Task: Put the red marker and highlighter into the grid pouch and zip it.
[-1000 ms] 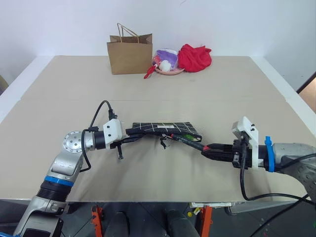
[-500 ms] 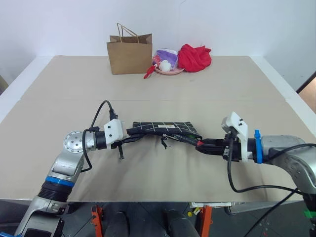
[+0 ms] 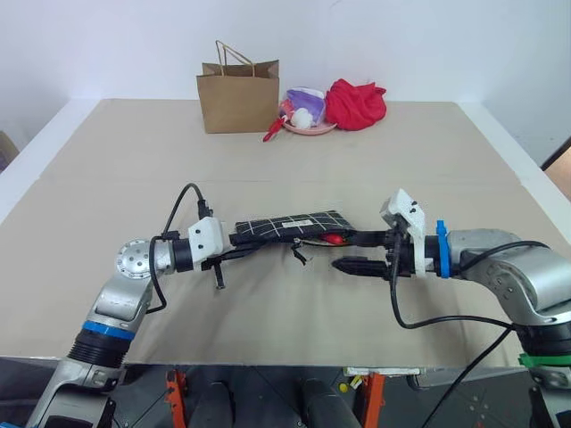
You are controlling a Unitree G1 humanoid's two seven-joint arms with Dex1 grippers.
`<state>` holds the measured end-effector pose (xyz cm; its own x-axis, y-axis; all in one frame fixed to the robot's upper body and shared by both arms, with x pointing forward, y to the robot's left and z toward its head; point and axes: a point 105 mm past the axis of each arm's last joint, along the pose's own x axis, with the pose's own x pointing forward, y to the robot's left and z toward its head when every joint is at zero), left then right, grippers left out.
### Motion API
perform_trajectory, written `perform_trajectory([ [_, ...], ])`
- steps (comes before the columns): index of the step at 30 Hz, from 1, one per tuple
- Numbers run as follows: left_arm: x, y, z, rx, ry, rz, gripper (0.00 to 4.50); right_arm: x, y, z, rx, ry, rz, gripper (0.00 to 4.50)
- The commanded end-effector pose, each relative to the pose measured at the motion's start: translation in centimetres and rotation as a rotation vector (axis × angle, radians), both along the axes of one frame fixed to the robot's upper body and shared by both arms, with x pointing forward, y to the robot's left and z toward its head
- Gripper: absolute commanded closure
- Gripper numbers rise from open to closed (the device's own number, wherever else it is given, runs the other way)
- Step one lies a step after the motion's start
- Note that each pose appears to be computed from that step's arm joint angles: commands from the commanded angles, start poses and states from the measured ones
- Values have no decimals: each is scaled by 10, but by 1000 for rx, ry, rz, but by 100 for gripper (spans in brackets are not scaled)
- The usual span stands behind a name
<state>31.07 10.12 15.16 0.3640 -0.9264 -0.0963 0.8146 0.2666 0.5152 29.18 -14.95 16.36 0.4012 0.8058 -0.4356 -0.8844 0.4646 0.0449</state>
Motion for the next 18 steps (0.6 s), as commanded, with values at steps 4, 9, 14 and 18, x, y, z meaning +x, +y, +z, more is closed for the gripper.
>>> perform_trajectory([
  [4,-3,1,15,-12,-56,-7,450,-40,-5,20,60,-32,179,3],
  [9,0,1,17,-16,-55,-6,450,-39,19,27,98,-252,236,3],
  [14,-4,-4,22,-40,-24,-48,450,-20,43,22,87,-479,246,3],
  [18,-4,-6,24,-49,-15,-54,450,-12,51,15,57,-589,269,3],
])
